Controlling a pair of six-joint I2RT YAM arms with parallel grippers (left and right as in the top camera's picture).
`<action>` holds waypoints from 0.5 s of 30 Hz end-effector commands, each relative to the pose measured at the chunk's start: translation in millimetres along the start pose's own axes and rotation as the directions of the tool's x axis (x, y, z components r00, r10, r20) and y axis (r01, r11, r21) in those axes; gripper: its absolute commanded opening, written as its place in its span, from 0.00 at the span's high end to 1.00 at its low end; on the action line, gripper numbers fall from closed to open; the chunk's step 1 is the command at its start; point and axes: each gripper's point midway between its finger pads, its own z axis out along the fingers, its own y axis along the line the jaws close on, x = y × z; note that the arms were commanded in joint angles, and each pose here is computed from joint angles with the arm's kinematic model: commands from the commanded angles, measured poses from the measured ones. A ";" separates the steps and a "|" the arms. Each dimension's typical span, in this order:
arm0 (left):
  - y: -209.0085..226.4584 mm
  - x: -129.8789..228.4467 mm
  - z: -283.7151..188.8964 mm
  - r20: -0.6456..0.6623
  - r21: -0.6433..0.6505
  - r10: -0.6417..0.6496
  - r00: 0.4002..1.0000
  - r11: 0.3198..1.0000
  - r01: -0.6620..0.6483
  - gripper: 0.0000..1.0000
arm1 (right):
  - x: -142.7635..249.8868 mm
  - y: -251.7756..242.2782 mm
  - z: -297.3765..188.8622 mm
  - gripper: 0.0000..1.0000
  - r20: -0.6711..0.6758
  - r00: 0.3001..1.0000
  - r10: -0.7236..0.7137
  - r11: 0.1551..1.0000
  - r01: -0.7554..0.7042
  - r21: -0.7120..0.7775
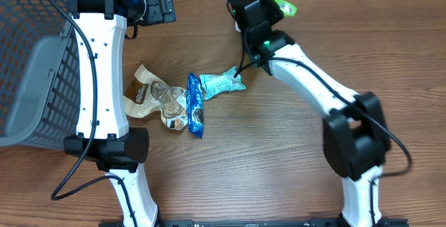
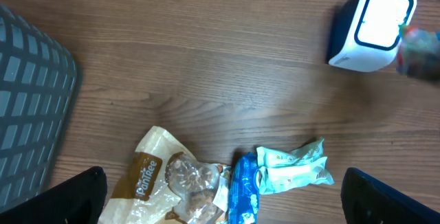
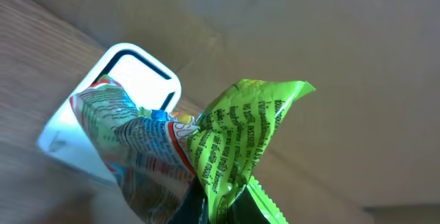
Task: Scan the item barcode
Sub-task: 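Hold the green bag in front of the scanner window, then move the green bag right and drop it on the table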
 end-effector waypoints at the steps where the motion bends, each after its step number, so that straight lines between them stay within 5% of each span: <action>1: 0.6 -2.3 -2.7 0.013 -0.006 0.002 1.000 1.000 -0.002 0.00 | -58.8 -87.1 -83.2 0.96 0.156 0.908 0.388 0.922 -0.382 -0.067; 8: 0.6 -2.3 -2.7 0.013 -0.006 0.001 1.000 1.000 -0.001 0.00 | -10.8 -158.9 -138.7 0.96 -0.089 0.671 0.736 0.627 -0.725 -0.285; 15: 0.6 -2.3 -2.7 0.013 -0.006 0.002 1.000 1.000 -0.002 0.00 | 133.7 -221.1 -132.4 0.96 -0.416 0.236 0.878 0.282 -0.958 0.052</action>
